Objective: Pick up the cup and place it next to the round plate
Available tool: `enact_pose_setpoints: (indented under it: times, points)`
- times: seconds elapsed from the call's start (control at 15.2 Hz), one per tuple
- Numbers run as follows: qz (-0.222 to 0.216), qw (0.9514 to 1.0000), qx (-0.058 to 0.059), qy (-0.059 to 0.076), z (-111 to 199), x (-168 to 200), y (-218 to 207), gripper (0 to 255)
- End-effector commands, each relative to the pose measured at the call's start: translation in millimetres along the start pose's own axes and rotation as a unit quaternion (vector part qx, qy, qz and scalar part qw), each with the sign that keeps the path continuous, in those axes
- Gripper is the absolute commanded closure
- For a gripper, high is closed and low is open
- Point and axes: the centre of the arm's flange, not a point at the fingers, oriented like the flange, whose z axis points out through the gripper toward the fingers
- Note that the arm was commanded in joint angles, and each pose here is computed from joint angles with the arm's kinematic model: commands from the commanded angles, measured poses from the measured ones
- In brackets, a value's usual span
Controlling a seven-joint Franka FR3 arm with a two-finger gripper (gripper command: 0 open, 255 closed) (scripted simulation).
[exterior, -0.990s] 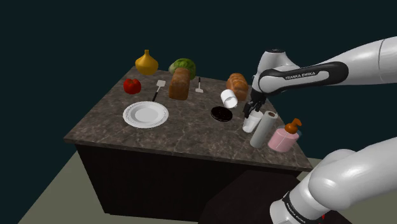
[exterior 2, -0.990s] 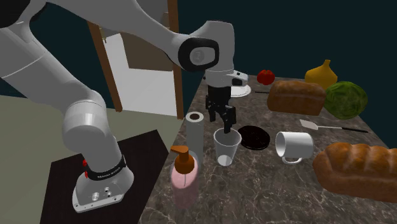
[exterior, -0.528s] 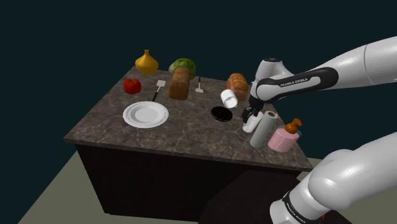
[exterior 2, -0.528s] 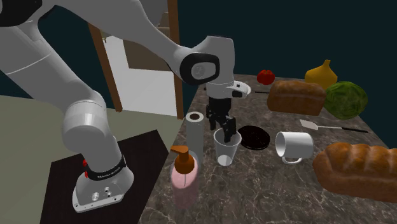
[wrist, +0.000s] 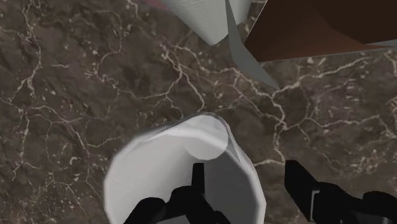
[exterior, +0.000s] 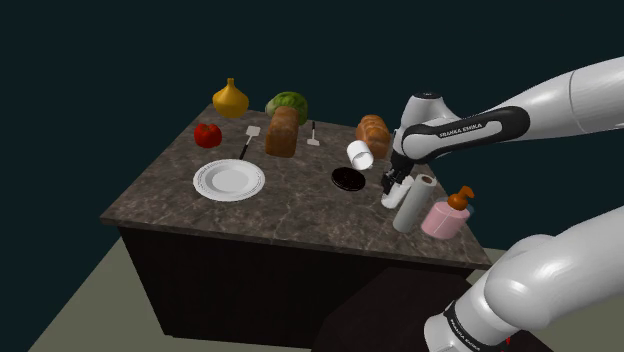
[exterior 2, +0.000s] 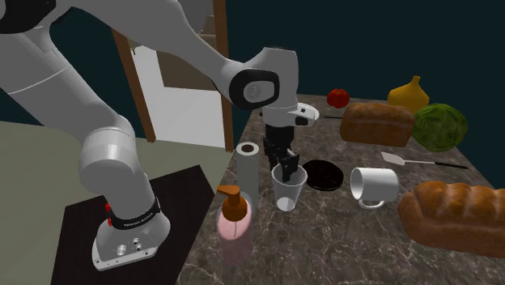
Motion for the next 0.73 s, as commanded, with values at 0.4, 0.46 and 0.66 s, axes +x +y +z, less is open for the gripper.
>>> enact_pose_setpoints:
  times: [0.4, 0.46, 0.66]
  points:
    - [0.0, 1.0, 0.0, 0.0, 0, 0, 0, 255]
    - [0.0, 1.0, 0.0, 0.0, 0, 0, 0, 255]
    - [0.0, 1.0, 0.0, 0.0, -10, 0, 1, 255]
